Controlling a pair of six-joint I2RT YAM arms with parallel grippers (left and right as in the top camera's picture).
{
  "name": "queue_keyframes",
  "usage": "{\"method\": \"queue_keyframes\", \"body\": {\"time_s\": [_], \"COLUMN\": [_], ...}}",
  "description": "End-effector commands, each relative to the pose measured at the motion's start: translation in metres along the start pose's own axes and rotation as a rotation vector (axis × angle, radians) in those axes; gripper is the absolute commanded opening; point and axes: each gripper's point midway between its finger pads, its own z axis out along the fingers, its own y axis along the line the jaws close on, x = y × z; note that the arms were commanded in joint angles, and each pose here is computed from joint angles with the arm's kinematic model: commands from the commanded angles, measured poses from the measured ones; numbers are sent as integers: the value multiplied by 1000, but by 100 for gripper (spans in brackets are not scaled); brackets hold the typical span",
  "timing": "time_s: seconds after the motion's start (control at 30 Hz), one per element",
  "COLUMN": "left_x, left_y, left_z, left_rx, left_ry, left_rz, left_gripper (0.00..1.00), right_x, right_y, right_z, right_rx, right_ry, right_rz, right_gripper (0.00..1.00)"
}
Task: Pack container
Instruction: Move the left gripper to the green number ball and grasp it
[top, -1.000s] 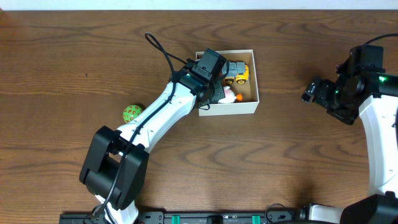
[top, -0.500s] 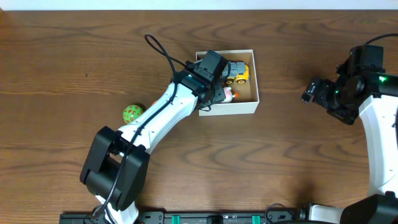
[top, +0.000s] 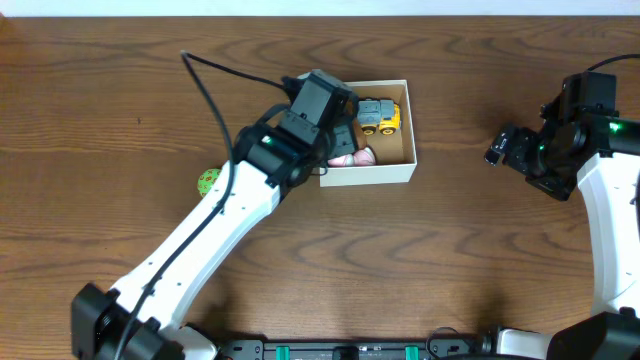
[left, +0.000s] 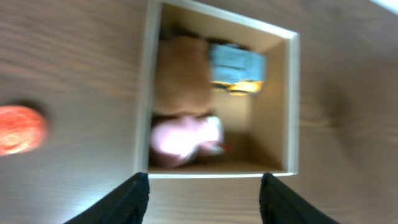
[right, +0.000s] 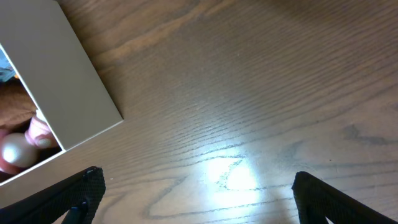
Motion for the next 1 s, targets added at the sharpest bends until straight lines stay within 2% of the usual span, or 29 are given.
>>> {"method": "queue_keyframes", "body": {"time_s": [0.0, 0.13, 0.3, 0.5, 0.63, 0.97], "left_x": [-26, -18, -7, 9, 14, 50], "left_y": [44, 100, 173, 220, 230, 266], "left_z": [-22, -24, -19, 7, 31, 75], "left_rx": [-209, -386, -544, -463, -354, -400], "left_ry": [-128, -25, 133, 328, 419, 619], "left_rz": [78, 135, 90, 16, 21, 20], "left_gripper": [64, 67, 71, 71, 71, 71], "right_x": [2, 2, 2, 2, 1, 2], "right_y": [-3, -3, -3, -3, -3, -3], "right_z": [3, 3, 3, 3, 3, 3], "right_rx": [10, 9, 9, 9, 9, 11], "right_ry": [12, 12, 12, 12, 11, 15], "right_rz": [8, 8, 8, 8, 8, 8], "right_gripper": [99, 99, 99, 99, 99, 99]}}
